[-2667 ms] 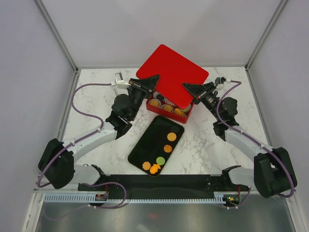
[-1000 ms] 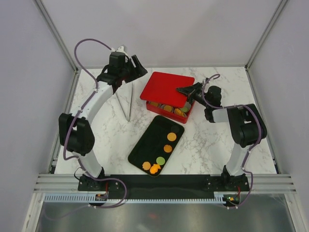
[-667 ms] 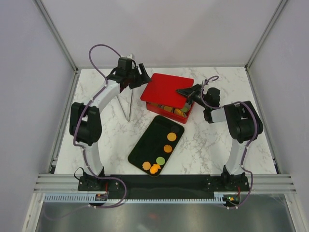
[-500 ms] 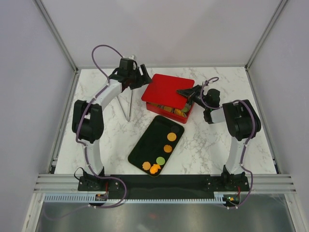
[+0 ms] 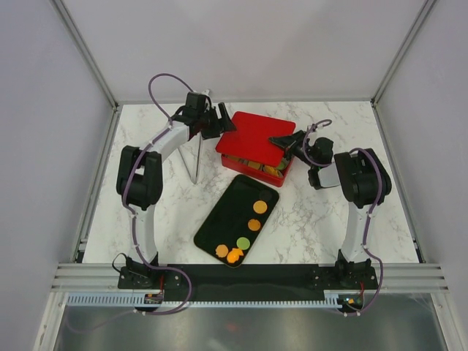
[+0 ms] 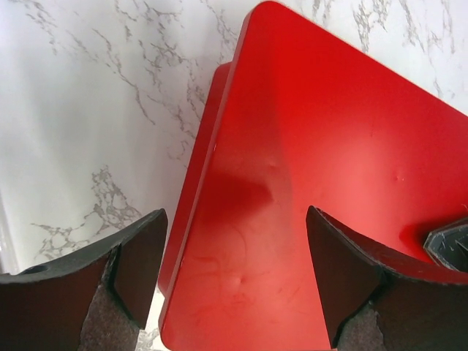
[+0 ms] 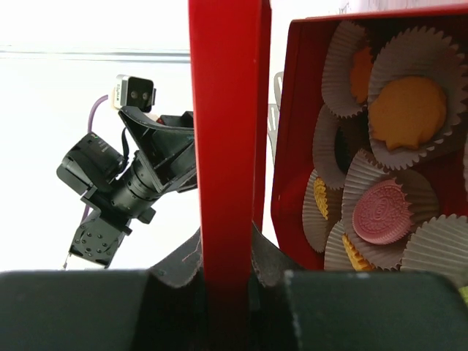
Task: Pack the cookies
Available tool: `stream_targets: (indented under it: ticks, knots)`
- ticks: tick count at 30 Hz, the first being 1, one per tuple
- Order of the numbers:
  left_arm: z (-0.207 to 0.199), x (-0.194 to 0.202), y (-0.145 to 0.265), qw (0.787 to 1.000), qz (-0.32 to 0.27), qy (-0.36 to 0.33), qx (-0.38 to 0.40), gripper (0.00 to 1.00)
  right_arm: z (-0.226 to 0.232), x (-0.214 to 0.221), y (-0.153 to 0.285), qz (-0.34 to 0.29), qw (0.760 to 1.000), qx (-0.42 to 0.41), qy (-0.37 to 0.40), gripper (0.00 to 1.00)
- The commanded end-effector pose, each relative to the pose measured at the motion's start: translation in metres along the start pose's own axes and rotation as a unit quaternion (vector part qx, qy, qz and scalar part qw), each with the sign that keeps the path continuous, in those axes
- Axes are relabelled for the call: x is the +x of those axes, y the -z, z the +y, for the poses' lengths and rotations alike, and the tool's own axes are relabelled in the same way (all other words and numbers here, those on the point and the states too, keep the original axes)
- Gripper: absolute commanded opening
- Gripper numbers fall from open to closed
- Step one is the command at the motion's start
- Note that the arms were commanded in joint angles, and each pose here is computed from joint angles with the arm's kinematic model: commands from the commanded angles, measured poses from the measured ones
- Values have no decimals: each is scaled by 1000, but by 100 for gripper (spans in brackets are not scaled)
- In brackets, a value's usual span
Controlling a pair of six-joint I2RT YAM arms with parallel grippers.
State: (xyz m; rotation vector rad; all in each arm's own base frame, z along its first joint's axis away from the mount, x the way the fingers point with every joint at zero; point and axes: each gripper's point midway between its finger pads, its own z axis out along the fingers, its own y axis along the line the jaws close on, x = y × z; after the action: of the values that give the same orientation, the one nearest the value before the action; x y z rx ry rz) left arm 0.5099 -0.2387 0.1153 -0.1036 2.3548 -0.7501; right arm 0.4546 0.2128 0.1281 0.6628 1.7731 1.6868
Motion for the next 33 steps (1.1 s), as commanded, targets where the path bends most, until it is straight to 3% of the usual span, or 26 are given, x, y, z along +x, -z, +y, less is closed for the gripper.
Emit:
stream_targets:
  ticks: [1, 29, 33]
  knots:
    - [-26, -14, 0, 998, -12, -32, 57, 85, 19, -8, 4, -8, 998, -46, 31, 0]
    - [-28, 15, -11, 998, 27, -39, 47, 84, 0, 0, 18, 17, 999, -34, 6, 0]
    - [-28, 17, -11, 998, 28, -40, 44, 84, -1, 0, 20, 17, 999, -32, 3, 4]
